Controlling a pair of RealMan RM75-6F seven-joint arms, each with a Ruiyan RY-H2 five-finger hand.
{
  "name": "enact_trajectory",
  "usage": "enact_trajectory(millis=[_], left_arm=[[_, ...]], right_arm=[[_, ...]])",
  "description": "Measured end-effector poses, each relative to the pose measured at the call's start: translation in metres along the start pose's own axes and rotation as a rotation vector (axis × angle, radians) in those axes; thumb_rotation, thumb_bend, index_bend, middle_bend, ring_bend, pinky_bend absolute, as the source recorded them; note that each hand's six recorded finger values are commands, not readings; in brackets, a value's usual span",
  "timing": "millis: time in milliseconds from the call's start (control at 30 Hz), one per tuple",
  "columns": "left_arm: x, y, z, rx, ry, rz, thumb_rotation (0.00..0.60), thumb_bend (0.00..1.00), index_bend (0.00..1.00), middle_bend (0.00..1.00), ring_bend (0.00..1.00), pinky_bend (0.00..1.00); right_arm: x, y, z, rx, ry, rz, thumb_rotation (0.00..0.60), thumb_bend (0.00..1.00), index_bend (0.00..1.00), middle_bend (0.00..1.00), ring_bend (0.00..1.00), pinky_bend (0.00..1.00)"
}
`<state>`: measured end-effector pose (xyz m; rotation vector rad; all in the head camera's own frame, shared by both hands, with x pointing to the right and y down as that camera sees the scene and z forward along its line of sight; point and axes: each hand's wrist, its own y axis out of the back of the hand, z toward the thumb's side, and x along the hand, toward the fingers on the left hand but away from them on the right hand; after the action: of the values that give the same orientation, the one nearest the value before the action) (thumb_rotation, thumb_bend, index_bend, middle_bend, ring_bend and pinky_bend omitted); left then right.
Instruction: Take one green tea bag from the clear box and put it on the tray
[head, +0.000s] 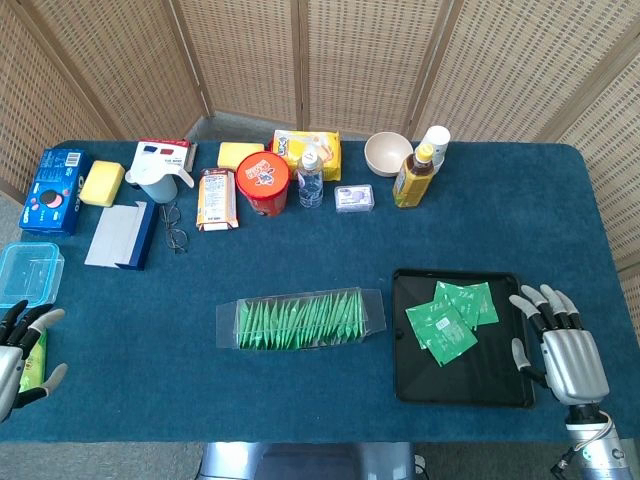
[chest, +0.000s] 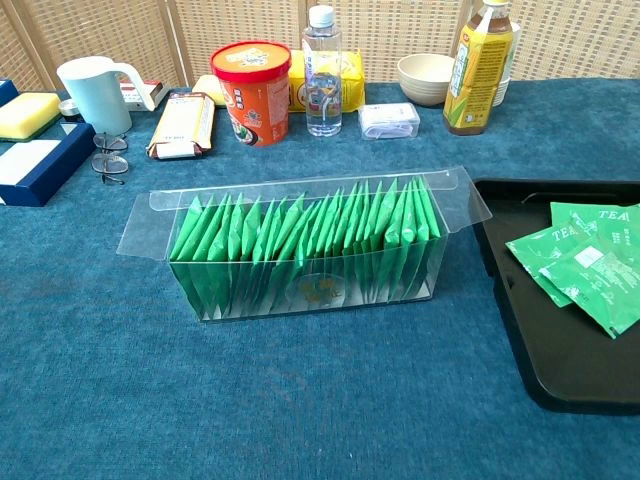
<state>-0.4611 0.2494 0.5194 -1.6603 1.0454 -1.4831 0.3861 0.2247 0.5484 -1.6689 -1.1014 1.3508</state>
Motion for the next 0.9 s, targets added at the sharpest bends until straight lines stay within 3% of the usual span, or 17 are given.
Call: enact_trajectory(millis=[467,667,900], left_arm=[[0.0,0.003,0.0,-0.008,-0.006,0.017,0.6,0.27,0.18,0.15,0.04,0.25],[0.0,0.01,-0.004,0.0,-0.005,0.037,0.6,0.27,0.18,0.15,0.04,0.25],[0.003,0.018,-0.003,0.0,-0.019,0.058,0.6,0.27,0.18,0.15,0.04,0.25]], right_arm=[[-0.002,0.0,0.006,-0.02,0.03,0.008,0.6,0.51,0.16,0.13,0.05,0.09],[-0.009,0.007,0.03,-0.067,0.128,0.008,0.6,0.48,0.15,0.12,0.05,0.09],[-0.025,0.011,0.088,-0.179,0.346,0.082,0.6,0.42,0.1,0.1,0.05,0.09]])
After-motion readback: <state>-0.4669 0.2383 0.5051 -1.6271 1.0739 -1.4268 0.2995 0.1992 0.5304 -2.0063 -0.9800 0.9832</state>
